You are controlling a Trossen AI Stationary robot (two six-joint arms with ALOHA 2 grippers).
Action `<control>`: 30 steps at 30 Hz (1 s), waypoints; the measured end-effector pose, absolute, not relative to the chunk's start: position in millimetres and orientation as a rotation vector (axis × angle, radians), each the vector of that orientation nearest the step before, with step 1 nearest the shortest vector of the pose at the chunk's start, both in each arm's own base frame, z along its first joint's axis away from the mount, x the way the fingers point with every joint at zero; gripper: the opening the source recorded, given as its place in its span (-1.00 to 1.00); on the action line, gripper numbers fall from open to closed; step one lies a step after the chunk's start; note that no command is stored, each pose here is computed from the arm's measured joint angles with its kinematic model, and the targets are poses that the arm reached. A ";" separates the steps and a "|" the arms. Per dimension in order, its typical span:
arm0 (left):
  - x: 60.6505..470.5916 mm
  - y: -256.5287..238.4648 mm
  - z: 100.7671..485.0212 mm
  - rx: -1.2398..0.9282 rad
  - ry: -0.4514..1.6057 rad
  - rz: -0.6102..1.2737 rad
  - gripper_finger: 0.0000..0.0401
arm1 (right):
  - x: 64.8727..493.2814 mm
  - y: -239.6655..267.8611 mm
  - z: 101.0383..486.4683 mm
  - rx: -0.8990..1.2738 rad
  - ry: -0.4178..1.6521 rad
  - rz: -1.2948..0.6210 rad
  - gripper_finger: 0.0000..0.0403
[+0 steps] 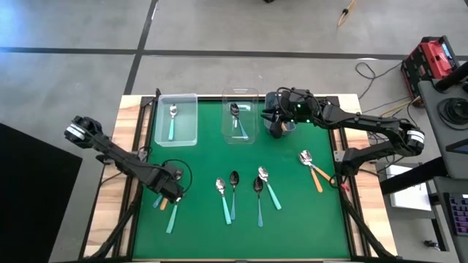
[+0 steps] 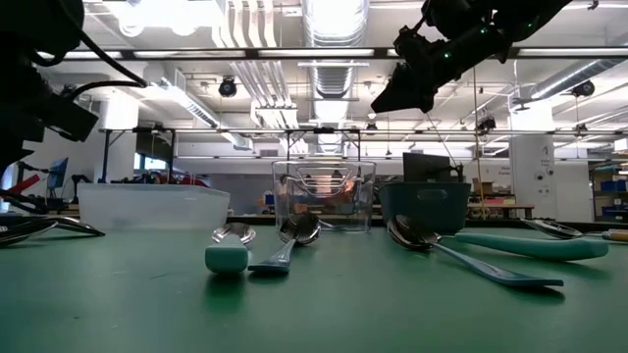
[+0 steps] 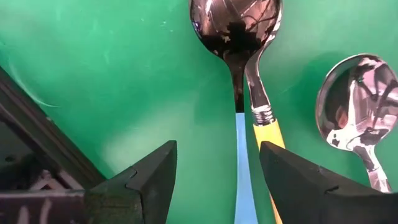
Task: Sort silverware by color (type)
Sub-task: Put the blue spoon into the transparent bin
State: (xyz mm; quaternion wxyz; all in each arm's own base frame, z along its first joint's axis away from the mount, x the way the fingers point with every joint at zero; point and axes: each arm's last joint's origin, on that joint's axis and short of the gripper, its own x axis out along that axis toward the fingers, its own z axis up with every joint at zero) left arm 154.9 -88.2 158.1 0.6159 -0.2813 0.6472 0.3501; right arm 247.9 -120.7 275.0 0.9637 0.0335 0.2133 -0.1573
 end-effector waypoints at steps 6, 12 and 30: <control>152.0 -88.2 150.8 -0.678 1.466 0.819 0.06 | 248.1 -120.8 275.3 0.066 0.428 -0.319 -0.61; 151.8 -87.8 150.2 -0.673 1.458 0.825 0.06 | 248.1 -120.8 275.5 0.066 0.427 -0.319 -0.61; 150.4 -85.3 146.4 -0.654 1.416 0.865 0.06 | 248.1 -121.0 274.8 0.063 0.420 -0.320 -0.61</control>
